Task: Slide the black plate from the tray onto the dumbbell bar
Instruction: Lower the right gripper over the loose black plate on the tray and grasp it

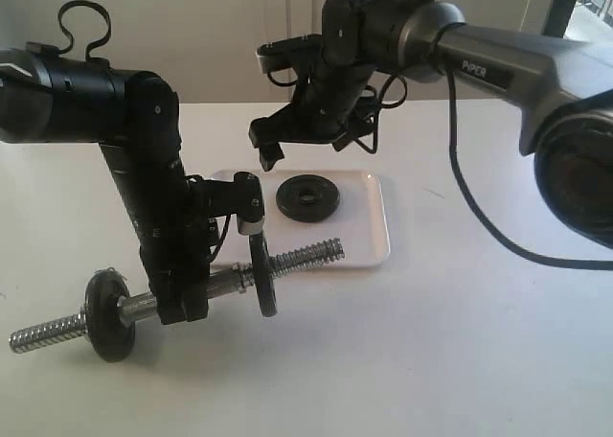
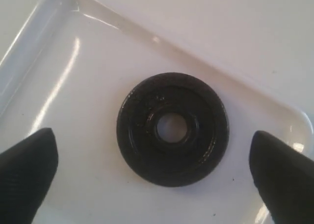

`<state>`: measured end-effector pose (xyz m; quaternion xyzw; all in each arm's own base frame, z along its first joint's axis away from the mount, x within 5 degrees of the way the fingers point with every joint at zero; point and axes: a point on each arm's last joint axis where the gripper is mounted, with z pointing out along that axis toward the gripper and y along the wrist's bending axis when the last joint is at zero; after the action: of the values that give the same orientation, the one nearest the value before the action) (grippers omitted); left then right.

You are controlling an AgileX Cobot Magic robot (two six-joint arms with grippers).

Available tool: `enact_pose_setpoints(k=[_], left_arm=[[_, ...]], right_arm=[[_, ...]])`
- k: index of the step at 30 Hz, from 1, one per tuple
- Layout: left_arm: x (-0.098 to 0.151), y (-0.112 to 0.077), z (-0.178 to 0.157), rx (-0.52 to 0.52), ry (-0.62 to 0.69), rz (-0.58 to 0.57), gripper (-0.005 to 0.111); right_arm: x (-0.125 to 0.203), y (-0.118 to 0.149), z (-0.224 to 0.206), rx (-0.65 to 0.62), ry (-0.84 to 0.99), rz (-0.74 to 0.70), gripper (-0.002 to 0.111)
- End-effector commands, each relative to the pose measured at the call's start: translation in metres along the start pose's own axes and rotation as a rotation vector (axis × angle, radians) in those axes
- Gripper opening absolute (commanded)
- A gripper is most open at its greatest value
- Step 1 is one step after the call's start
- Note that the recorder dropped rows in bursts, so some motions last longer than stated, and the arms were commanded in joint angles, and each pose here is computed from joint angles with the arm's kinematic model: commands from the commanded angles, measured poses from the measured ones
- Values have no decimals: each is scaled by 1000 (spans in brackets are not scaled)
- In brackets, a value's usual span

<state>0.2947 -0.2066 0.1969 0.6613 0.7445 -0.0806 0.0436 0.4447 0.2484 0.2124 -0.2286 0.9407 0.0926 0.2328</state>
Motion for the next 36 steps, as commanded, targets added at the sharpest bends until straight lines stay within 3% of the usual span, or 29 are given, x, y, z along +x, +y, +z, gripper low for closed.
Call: enact_pose_setpoints(k=[1,14,20,36], left_arm=[[-4,-9,-25,3,-58,-4,0],[-4,-9,-25,5,-57,0,0],[-4,-9,-25,5,-57,0,0],[-4,-9,-25,5,-57,0,0]], right_arm=[[-1,-1,13,-4,23,17,104],[13,-4,57,8,104,21,104],[15,-11,60,63,110,28,104],[26,-11,80,58,160,41,104]])
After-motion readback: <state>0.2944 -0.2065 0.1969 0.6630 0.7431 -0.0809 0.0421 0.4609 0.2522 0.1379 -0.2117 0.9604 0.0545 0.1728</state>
